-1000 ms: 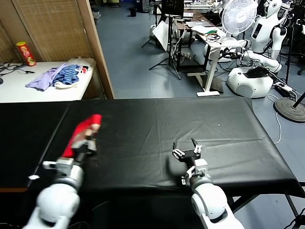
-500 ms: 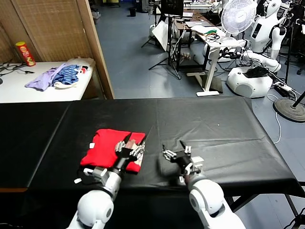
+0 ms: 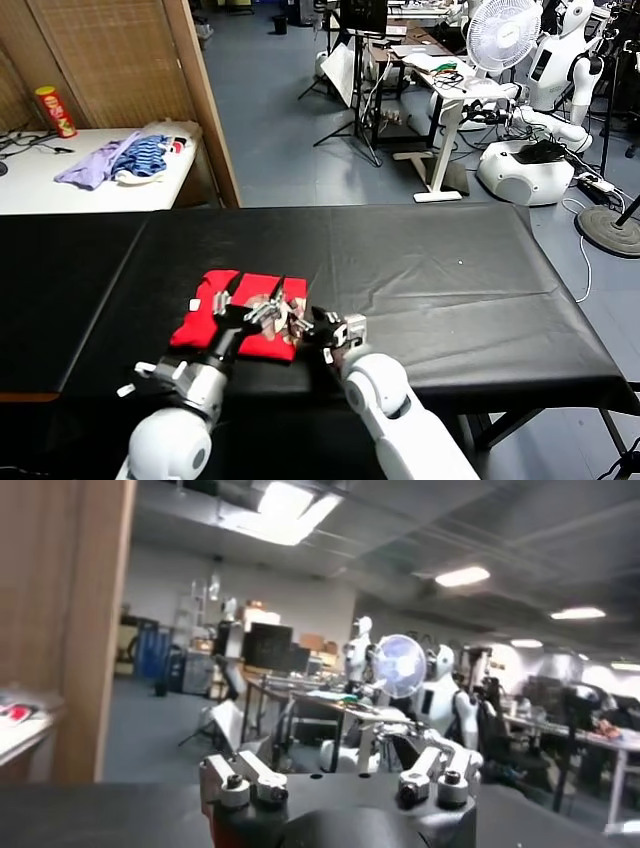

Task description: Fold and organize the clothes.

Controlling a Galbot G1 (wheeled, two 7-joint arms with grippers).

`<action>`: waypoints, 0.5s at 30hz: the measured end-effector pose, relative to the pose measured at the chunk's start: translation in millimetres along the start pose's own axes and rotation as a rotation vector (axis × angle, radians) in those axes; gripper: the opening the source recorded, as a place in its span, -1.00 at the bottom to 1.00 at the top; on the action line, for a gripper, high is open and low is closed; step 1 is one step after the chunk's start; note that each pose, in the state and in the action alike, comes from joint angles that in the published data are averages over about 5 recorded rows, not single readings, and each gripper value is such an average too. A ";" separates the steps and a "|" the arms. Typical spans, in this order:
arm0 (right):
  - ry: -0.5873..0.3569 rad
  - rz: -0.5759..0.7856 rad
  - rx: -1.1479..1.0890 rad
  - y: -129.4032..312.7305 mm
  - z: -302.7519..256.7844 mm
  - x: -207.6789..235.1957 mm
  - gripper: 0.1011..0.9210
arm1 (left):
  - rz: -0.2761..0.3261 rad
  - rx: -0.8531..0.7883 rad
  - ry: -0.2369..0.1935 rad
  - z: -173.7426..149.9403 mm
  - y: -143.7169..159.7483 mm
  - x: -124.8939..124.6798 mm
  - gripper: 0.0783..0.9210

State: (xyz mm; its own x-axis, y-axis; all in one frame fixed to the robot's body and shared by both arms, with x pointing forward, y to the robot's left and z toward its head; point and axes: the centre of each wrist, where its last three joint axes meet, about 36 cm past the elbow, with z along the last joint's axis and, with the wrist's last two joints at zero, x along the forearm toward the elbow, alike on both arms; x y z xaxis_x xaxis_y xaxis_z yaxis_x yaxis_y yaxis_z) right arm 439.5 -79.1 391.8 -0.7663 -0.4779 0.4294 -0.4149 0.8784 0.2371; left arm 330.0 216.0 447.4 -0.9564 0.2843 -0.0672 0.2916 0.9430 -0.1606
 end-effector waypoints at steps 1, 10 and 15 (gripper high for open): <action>-0.003 0.001 0.010 -0.1 0.8 -1.6 -0.23 | -0.006 -0.001 -0.003 -1.4 0.6 1.2 0.71; -0.118 0.063 0.241 -28.2 9.8 -2.7 -0.95 | -0.069 -0.031 0.007 0.1 4.8 11.4 0.71; -0.176 0.061 0.319 -47.2 16.0 16.6 -0.64 | -0.104 -0.052 0.037 7.7 7.2 16.7 0.71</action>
State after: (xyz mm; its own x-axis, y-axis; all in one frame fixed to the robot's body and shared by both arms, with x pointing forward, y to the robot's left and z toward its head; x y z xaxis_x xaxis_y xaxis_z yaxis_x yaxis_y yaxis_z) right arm 438.5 -128.5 373.7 -0.8555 -0.4409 0.2715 -0.4765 0.8756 -0.0796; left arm 316.2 226.2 437.5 -0.9817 0.1899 -0.0166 0.1905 0.9751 -0.1132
